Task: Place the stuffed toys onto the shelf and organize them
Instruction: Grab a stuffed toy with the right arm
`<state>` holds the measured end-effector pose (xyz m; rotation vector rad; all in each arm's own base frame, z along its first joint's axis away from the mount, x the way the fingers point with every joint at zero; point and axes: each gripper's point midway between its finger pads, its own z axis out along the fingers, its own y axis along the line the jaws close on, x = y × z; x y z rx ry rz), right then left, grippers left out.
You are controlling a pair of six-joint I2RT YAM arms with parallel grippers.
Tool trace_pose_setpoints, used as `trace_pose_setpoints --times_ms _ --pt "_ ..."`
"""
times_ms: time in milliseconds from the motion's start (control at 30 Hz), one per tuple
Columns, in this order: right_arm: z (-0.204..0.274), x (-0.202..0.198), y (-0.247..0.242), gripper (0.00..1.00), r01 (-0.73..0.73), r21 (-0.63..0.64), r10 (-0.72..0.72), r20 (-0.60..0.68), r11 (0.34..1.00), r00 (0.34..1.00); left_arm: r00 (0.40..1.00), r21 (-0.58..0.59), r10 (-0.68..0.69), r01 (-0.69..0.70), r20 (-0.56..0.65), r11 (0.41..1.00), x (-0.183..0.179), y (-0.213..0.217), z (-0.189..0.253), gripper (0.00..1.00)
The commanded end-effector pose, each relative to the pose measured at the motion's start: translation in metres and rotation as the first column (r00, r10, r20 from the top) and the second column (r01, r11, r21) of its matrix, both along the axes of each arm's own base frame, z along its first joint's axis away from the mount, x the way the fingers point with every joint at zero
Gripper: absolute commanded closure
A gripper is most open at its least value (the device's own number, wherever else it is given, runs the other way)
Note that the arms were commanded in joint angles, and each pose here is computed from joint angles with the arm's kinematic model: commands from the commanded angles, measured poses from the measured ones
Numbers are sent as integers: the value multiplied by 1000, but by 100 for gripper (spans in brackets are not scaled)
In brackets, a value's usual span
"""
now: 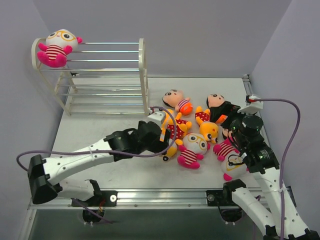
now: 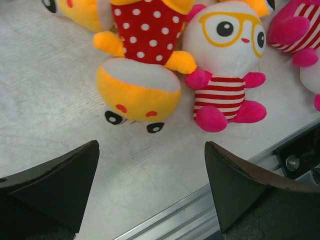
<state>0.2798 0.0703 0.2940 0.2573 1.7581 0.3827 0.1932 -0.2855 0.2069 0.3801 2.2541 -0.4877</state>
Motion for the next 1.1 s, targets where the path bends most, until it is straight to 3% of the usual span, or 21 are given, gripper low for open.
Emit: trace_pose_setpoints --times_ms 0,133,333,533,700,933,1067 --pt "6 -3 -11 0 58 -10 -58 12 998 998 996 -52 -23 28 80 998 8 -51 22 5" --pt "6 -6 -20 0 96 -26 -96 9 995 995 994 52 -100 98 41 994 4 -91 -15 5" --pt "-5 -13 -32 0 155 -45 -156 -27 987 987 987 88 -157 159 -30 983 -4 -114 -43 4" --pt "-55 -20 -6 0 31 -18 -35 -227 999 973 994 88 -110 109 6 990 2 -99 -35 4" --pt "-131 -36 19 0 -55 55 74 -454 997 888 996 64 -87 86 11 994 4 -93 -34 4" --pt "-199 -43 35 0 -30 147 111 -580 989 807 998 74 -64 64 5 995 6 -82 -39 4" --pt "-215 -38 39 4 -25 163 116 -578 986 808 999 67 -34 33 4 997 11 -72 -40 4"
